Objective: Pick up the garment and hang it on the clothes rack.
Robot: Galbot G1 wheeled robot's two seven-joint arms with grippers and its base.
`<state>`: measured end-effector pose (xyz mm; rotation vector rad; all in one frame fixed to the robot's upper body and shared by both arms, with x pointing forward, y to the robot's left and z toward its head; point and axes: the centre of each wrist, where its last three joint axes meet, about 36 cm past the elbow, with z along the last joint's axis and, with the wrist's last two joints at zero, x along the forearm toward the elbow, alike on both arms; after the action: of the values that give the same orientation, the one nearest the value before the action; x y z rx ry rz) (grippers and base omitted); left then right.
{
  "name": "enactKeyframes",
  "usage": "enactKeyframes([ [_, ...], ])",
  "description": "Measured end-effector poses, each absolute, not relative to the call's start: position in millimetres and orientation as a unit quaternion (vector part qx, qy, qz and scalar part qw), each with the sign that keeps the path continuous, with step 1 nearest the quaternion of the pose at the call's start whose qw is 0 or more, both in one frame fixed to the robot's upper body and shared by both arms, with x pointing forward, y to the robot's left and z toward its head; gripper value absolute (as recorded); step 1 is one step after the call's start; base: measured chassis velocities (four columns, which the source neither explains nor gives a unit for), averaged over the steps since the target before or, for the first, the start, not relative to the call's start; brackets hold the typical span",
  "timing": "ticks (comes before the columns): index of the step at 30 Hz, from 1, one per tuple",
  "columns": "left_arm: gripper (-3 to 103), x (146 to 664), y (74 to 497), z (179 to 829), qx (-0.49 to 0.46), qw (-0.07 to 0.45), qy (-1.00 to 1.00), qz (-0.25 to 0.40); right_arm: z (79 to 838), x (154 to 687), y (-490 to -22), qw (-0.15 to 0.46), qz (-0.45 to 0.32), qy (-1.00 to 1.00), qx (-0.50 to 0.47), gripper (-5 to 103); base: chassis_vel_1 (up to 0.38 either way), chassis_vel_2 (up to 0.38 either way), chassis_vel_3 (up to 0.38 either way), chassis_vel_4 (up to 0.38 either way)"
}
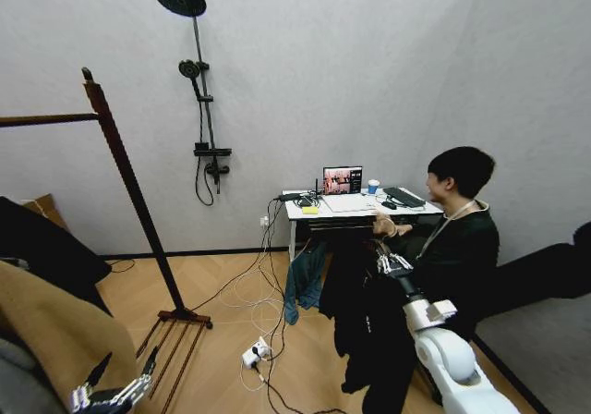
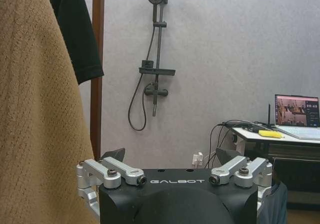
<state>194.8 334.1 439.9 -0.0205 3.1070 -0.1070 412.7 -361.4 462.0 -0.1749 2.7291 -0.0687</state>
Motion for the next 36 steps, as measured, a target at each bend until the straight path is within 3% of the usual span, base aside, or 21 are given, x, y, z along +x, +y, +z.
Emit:
enactKeyframes([
  [17,100,195,334,440,-0.007,0.016,0.999,-0.034,461,407,-360,0.203,-0.005,0.978,-0.049,10,0.026,0.024,0.027,0.026],
  [36,100,195,334,440,-0.007,0.016,0.999,-0.034,477,402,-371,0.212,-0.019,0.976,-0.037,10,0.117,0.120,0.123,0.108],
])
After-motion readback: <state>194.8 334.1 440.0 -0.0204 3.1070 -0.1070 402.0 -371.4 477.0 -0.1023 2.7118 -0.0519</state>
